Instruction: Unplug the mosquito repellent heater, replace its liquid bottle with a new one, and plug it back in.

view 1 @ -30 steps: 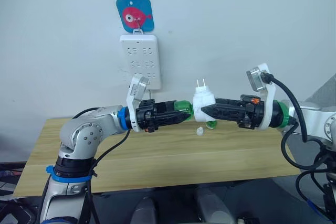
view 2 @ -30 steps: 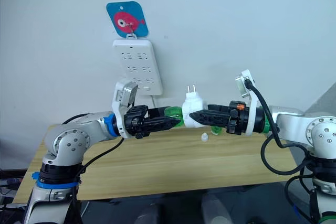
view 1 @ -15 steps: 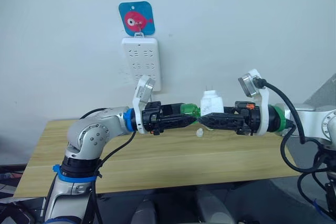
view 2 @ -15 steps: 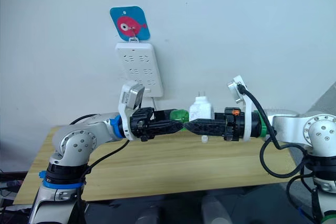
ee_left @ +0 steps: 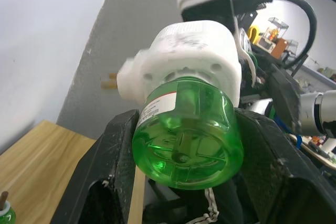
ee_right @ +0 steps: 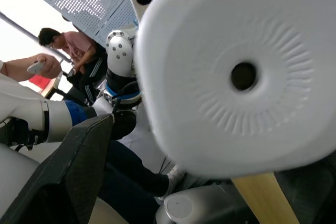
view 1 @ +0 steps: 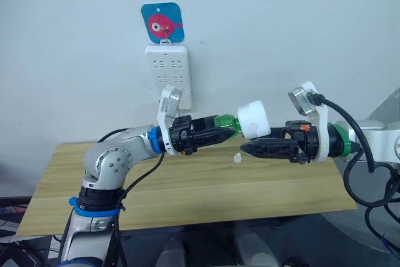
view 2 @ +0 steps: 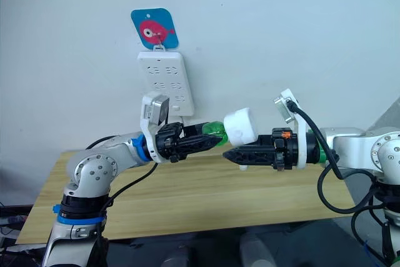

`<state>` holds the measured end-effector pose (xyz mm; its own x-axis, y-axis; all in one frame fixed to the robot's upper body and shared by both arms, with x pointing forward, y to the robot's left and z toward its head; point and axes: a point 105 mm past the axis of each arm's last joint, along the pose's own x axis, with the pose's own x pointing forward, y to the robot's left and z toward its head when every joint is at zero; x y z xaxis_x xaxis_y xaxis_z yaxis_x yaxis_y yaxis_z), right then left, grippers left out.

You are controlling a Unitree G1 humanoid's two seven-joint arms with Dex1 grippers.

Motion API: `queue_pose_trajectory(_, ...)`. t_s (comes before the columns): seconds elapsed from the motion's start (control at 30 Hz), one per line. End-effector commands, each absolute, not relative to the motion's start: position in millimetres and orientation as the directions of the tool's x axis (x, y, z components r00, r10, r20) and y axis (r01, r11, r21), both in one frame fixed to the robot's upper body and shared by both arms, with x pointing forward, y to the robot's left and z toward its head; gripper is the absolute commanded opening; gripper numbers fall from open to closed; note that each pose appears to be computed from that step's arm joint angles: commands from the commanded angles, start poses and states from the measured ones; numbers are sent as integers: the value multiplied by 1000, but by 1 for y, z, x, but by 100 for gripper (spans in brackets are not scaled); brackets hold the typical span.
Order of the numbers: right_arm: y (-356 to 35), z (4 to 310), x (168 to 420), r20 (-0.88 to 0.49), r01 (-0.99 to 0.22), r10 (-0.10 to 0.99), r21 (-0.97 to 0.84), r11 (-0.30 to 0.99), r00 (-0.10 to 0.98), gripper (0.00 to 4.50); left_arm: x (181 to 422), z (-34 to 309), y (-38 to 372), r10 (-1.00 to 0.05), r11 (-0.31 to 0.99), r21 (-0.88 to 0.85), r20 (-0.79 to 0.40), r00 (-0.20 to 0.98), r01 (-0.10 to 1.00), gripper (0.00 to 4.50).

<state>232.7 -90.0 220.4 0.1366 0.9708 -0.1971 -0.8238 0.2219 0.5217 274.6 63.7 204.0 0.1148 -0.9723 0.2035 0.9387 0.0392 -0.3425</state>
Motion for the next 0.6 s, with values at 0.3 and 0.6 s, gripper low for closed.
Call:
queue_pose_trajectory(0.3,-84,201,195,-387,-972,920,190,136,53,450,283,218,67,-942,26,-355,305,142,935,239)
queue_pose_trajectory(0.6,-142,190,240,-334,-927,877,21,374,346,170,268,221,77,-965,-60,-394,260,49,917,239)
